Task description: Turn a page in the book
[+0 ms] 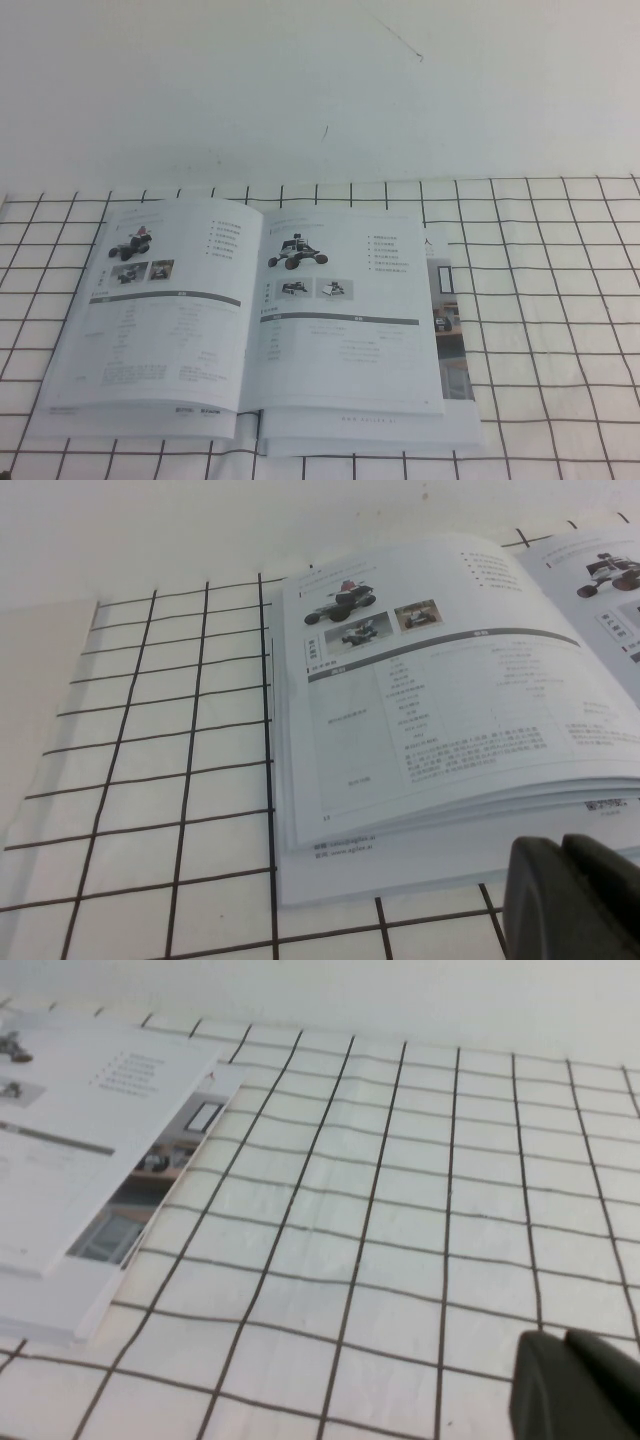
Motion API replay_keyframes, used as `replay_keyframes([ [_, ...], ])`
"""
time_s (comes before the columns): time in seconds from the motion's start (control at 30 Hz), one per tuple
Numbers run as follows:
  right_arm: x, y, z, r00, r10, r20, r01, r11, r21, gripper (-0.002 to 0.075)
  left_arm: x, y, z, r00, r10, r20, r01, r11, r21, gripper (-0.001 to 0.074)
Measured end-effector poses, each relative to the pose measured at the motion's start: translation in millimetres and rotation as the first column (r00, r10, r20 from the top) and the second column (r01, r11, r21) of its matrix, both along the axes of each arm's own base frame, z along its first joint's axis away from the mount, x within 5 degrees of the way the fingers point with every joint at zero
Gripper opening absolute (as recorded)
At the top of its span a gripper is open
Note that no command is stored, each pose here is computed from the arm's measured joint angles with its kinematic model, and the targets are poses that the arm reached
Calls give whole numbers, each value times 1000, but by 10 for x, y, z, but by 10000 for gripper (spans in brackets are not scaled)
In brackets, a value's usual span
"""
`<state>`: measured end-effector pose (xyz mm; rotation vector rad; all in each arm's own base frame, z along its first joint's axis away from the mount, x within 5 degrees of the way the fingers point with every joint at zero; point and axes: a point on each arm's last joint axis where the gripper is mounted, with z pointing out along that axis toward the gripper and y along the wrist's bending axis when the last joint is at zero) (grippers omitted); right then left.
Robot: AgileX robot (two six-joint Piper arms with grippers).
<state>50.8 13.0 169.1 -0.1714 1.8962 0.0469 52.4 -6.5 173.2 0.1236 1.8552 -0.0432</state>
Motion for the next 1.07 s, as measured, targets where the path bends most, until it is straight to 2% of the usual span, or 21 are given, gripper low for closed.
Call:
replay_keyframes([
  [0.33, -8, 9, -35, 998, 54, -16, -55, 991, -121, 1, 0, 0, 0, 1000, 0, 0, 0, 1000, 0, -3],
  [1.07, -10, 22, -35, 998, 61, -17, -62, 993, -100, 1, 0, 0, 0, 1000, 0, 0, 0, 1000, 0, -3],
])
